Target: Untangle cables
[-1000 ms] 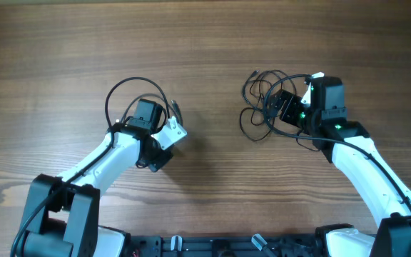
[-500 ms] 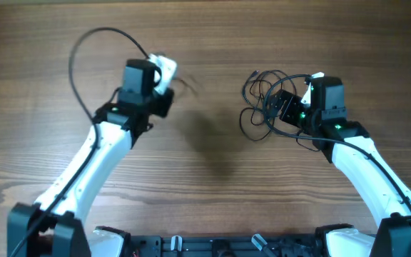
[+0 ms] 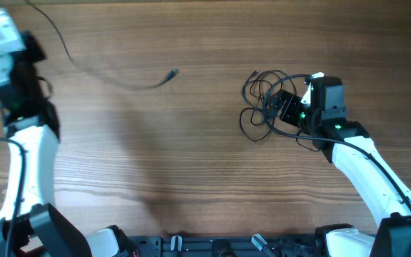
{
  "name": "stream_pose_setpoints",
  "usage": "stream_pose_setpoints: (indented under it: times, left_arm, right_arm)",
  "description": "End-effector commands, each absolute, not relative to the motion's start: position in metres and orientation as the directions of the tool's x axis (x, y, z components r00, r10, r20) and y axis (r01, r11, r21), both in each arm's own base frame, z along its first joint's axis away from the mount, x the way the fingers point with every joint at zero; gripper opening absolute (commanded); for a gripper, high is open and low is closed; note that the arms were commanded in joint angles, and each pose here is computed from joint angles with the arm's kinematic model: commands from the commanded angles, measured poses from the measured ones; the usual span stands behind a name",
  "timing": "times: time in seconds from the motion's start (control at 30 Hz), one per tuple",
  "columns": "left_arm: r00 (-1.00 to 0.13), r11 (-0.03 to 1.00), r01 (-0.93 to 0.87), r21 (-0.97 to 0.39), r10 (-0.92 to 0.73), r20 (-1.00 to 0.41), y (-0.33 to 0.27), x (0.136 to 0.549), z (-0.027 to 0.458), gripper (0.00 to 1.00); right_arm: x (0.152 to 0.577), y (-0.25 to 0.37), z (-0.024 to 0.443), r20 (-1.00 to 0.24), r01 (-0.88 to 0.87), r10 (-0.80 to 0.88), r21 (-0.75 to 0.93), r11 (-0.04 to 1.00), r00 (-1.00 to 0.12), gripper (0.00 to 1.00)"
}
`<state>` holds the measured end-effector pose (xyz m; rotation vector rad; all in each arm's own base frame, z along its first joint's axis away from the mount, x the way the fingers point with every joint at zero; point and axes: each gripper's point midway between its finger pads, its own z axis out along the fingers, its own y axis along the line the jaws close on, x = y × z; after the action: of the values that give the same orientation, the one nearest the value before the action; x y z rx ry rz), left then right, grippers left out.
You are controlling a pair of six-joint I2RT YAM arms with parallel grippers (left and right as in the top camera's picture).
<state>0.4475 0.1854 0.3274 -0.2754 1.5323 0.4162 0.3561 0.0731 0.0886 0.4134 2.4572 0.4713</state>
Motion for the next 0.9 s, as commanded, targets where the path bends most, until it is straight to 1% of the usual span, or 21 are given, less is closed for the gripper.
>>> stream_pose_setpoints:
  times: [0.0,0.1,0.17,0.2,0.27,0.37,0.43,0.5,0.57,0.6,0.63,0.67,0.7,0.73,0.8,0.87]
  left_arm:
    - [0.059,0.874,-0.479,0.074,0.117,-0.991,0.234,0.446,0.364,0.04]
    - [0.122,0.869,-0.489,0.075,0.153,-0.981,0.251,0.449,0.402,0.04]
    - [0.13,0.878,-0.472,0.08,0.159,-0.979,0.252,0.458,0.411,0.04]
    - [0.118,0.878,-0.471,0.086,0.159,-0.98,0.255,0.463,0.41,0.04]
    - [0.053,0.881,-0.466,0.088,0.128,-0.99,0.263,0.48,0.391,0.04]
    - [-0.108,0.887,-0.455,0.081,0.035,-0.993,0.275,0.5,0.322,0.04]
    - [-0.247,0.893,-0.445,0.062,-0.056,-0.967,0.279,0.507,0.259,0.04]
    - [-0.386,0.899,-0.435,0.054,-0.132,-0.913,0.279,0.51,0.192,0.04]
    - [-0.439,0.9,-0.435,0.042,-0.171,-0.882,0.278,0.51,0.162,0.04]
    - [-0.453,0.891,-0.454,0.015,-0.216,-0.865,0.279,0.509,0.145,0.09]
    - [-0.449,0.881,-0.473,-0.021,-0.262,-0.854,0.279,0.508,0.137,0.24]
    - [-0.437,0.865,-0.497,-0.068,-0.317,-0.842,0.278,0.508,0.13,0.53]
    - [-0.419,0.843,-0.523,-0.122,-0.379,-0.825,0.276,0.506,0.126,0.88]
    - [-0.405,0.83,-0.529,-0.18,-0.433,-0.805,0.269,0.507,0.122,1.0]
    - [-0.398,0.805,-0.522,-0.281,-0.521,-0.755,0.253,0.508,0.117,1.0]
    - [-0.384,0.738,-0.527,-0.421,-0.649,-0.657,0.233,0.508,0.109,1.0]
  right_arm:
    - [0.356,0.074,0.086,-0.489,0.187,0.396,0.422,0.887,-0.777,1.0]
    - [0.356,0.074,0.086,-0.489,0.187,0.396,0.422,0.887,-0.777,1.0]
    - [0.356,0.074,0.086,-0.489,0.187,0.396,0.422,0.887,-0.777,1.0]
    - [0.356,0.074,0.086,-0.489,0.187,0.396,0.422,0.887,-0.777,1.0]
    - [0.356,0.074,0.086,-0.49,0.187,0.396,0.422,0.887,-0.777,1.0]
    - [0.356,0.074,0.086,-0.489,0.187,0.396,0.422,0.887,-0.777,1.0]
    - [0.356,0.074,0.086,-0.489,0.187,0.396,0.422,0.887,-0.777,1.0]
    - [0.356,0.074,0.086,-0.489,0.187,0.396,0.422,0.887,-0.777,1.0]
    - [0.356,0.074,0.086,-0.49,0.187,0.396,0.422,0.887,-0.777,0.99]
    - [0.356,0.074,0.086,-0.489,0.187,0.396,0.422,0.887,-0.777,1.0]
    - [0.356,0.074,0.086,-0.489,0.187,0.397,0.422,0.887,-0.777,1.0]
    - [0.356,0.074,0.086,-0.489,0.187,0.396,0.422,0.887,-0.777,1.0]
    - [0.356,0.074,0.086,-0.489,0.187,0.396,0.422,0.887,-0.777,1.0]
    - [0.356,0.074,0.086,-0.489,0.187,0.396,0.422,0.887,-0.777,1.0]
    - [0.356,0.074,0.086,-0.489,0.187,0.396,0.422,0.887,-0.777,1.0]
    - [0.356,0.074,0.086,-0.49,0.187,0.396,0.422,0.887,-0.777,1.0]
